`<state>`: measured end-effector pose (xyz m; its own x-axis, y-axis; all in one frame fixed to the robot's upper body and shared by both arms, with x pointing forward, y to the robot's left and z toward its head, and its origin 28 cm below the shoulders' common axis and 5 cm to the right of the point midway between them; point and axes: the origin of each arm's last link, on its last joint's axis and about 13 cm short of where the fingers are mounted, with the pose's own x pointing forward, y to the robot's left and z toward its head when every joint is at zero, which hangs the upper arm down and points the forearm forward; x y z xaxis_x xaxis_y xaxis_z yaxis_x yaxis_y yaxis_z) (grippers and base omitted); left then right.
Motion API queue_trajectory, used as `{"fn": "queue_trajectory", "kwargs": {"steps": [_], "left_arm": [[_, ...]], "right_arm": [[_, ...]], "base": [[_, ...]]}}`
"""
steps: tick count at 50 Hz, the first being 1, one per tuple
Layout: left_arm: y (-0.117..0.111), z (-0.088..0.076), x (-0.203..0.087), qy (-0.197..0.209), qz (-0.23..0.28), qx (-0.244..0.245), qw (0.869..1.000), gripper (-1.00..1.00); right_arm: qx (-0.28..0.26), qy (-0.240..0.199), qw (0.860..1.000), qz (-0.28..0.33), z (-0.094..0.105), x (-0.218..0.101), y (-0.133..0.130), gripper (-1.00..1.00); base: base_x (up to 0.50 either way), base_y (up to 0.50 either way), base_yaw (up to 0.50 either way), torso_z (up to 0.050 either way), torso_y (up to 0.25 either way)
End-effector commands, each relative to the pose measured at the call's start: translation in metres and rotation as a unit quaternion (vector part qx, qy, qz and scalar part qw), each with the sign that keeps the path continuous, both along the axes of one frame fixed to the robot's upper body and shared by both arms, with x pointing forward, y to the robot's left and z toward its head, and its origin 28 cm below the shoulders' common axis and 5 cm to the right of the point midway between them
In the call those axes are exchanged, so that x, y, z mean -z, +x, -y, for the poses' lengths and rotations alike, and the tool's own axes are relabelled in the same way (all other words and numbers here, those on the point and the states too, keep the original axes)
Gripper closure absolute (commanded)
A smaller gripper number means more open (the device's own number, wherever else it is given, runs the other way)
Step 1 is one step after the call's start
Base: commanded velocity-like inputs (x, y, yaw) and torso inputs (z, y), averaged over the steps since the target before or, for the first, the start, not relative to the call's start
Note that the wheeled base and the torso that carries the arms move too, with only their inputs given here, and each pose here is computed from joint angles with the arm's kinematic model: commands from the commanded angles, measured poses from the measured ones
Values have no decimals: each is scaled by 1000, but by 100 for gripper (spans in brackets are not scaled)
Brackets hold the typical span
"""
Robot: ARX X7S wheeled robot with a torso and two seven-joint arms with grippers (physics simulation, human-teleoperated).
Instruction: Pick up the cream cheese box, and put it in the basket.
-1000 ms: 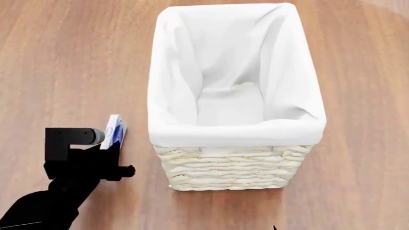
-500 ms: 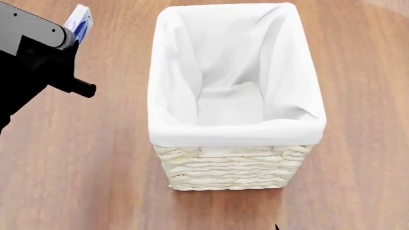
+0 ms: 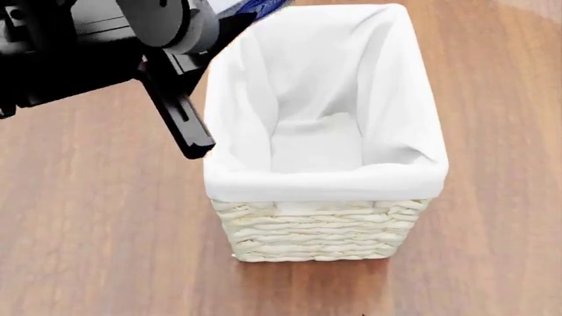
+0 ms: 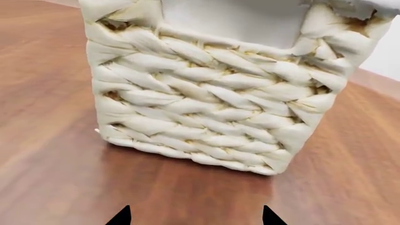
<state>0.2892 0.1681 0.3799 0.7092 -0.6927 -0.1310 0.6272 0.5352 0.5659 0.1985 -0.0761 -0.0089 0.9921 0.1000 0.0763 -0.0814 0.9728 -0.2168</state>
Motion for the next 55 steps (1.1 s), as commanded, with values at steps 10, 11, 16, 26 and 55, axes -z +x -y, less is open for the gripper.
{"fn": "queue_trajectory", "kwargs": {"steps": [10,11,16,26,55], "left_arm": [[-9,45,18,98,-153,153,971,100],[-5,46,22,110,-157,142,971,100],[8,50,21,88,-155,123,976,100],[49,43,0,3,-88,39,995,100],[122,31,52,68,-131,-87,985,-100]], "right_arm": [[-27,0,1000,-10,-6,3,-5,-100],[-30,0,999,-10,-7,3,-6,-100],[-40,-1,999,-10,-9,6,-9,-100],[-53,-7,998,-19,-13,13,-11,-100],[-68,-1,997,-19,-17,14,-14,-100]], "base": [[0,0,0,0,0],[0,0,0,0,0],[0,0,0,0,0],[0,0,0,0,0],[0,0,1,0,0]]}}
